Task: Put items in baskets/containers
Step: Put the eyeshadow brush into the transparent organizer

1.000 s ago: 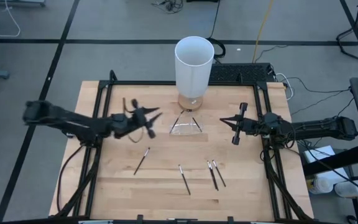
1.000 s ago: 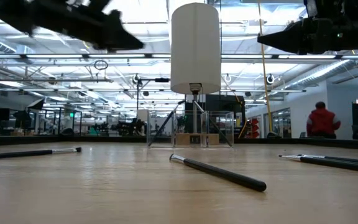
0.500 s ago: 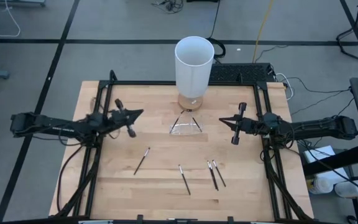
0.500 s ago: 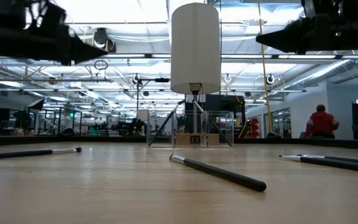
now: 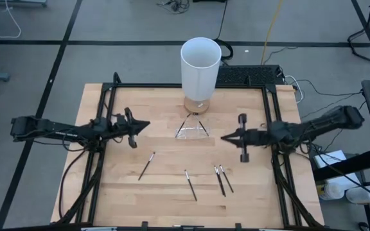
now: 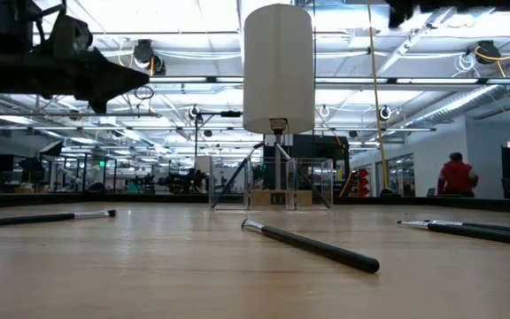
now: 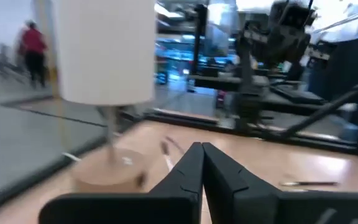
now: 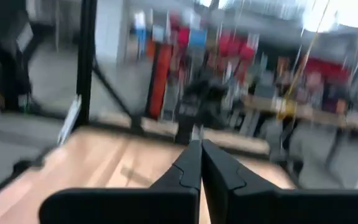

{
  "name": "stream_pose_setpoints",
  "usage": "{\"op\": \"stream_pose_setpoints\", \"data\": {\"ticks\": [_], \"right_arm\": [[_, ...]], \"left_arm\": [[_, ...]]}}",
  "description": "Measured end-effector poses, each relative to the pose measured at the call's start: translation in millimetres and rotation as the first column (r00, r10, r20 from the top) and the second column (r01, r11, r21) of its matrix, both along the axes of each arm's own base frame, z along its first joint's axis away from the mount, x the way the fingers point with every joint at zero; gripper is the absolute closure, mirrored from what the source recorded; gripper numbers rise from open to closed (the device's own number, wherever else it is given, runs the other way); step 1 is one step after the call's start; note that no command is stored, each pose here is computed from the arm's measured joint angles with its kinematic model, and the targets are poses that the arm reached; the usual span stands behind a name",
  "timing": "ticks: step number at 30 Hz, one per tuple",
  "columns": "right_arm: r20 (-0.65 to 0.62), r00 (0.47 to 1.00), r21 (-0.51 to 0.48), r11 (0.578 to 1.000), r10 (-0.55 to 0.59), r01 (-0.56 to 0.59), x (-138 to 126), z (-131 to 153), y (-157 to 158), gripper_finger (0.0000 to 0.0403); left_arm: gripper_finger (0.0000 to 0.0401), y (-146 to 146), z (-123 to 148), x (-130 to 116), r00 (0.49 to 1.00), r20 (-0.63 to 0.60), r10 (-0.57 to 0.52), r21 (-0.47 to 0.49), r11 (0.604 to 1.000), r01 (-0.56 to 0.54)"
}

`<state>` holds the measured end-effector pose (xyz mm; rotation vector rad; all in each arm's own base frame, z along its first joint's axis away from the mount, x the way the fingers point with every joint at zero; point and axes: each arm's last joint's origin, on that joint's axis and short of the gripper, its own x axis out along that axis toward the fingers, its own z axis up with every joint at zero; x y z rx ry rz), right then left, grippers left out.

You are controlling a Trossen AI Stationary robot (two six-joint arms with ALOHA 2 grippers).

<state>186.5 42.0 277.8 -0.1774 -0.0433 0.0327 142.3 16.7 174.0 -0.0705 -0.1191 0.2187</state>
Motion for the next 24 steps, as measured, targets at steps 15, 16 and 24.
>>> {"op": "stream_pose_setpoints", "data": {"ticks": [15,16,24], "right_arm": [[-0.925,0.325,-0.040,0.900,-0.198,0.435,82.9,60.2,77.7,0.0403],[-0.947,0.257,-0.058,0.887,-0.194,0.458,83.6,51.8,81.7,0.0403],[-0.966,0.115,-0.122,0.800,-0.231,0.587,88.5,-21.1,112.8,0.0402]], "left_arm": [[0.0361,2.3,-0.7,-0.8,0.986,-0.053,0.159,0.192,0.970,-0.146],[0.0361,2.8,-1.0,-0.9,0.982,-0.060,0.179,0.209,0.964,-0.163],[0.0359,3.7,1.5,-1.5,0.976,-0.042,0.214,0.244,0.949,-0.197]]}}
